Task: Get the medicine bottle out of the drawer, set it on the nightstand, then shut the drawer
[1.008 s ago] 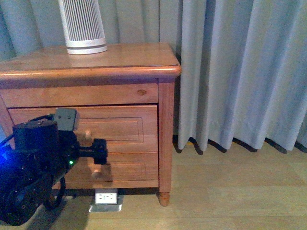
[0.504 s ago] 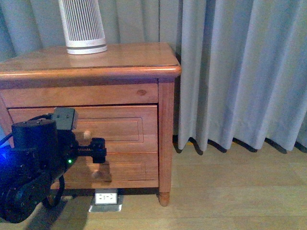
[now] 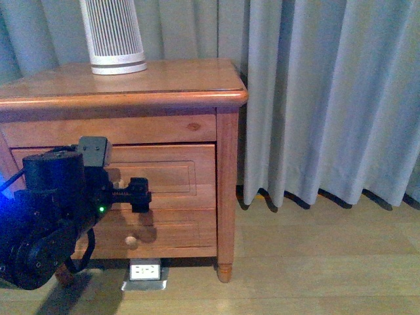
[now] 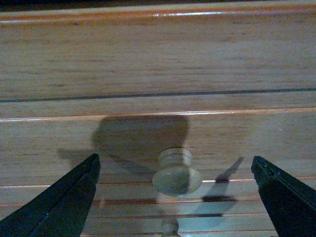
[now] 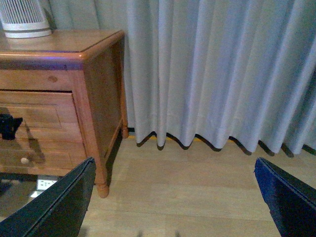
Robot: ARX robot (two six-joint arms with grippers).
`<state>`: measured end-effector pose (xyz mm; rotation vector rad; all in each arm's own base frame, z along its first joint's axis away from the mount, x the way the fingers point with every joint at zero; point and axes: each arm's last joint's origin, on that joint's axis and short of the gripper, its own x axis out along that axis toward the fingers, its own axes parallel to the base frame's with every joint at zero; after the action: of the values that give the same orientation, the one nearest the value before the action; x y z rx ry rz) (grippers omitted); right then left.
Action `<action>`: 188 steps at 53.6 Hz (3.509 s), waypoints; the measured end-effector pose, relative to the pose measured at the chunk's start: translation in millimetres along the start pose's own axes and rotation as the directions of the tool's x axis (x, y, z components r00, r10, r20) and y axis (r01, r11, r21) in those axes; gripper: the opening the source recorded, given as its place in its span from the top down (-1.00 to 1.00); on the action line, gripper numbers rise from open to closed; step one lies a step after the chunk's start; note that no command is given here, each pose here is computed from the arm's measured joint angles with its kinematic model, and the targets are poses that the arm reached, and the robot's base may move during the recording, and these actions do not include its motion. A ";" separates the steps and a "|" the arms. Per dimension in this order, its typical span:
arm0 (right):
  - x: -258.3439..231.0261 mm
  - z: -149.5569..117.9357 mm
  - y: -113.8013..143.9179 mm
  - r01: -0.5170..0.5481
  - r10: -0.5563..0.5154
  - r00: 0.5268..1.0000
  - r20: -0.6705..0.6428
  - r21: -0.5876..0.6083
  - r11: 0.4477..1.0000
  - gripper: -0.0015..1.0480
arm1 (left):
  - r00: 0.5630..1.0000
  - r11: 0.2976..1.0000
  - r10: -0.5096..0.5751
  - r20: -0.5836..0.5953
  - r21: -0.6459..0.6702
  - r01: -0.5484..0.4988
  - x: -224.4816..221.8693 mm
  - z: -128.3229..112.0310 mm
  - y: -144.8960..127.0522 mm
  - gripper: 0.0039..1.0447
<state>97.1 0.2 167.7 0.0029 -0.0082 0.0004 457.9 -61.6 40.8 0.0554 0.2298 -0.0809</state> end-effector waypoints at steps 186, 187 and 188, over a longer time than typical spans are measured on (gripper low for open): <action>0.0 0.0 0.0 -0.001 0.001 1.000 0.000 0.000 1.000 -0.87 | 0.969 0.995 0.085 0.231 -0.062 -0.073 -386.1 49.8 35.9 0.95; 0.0 0.0 0.0 -0.001 0.001 1.000 0.000 0.000 1.000 -0.87 | 0.969 0.996 0.084 0.231 -0.062 -0.072 -386.0 49.5 35.9 0.95; 0.0 0.0 0.0 -0.002 0.002 1.000 0.000 0.000 1.000 -0.87 | 0.969 0.996 0.084 0.231 -0.062 -0.072 -385.9 49.2 35.9 0.95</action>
<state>97.1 0.2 167.7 0.0029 -0.0082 0.0019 97.5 -0.6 178.8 0.0021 -0.0055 -0.0023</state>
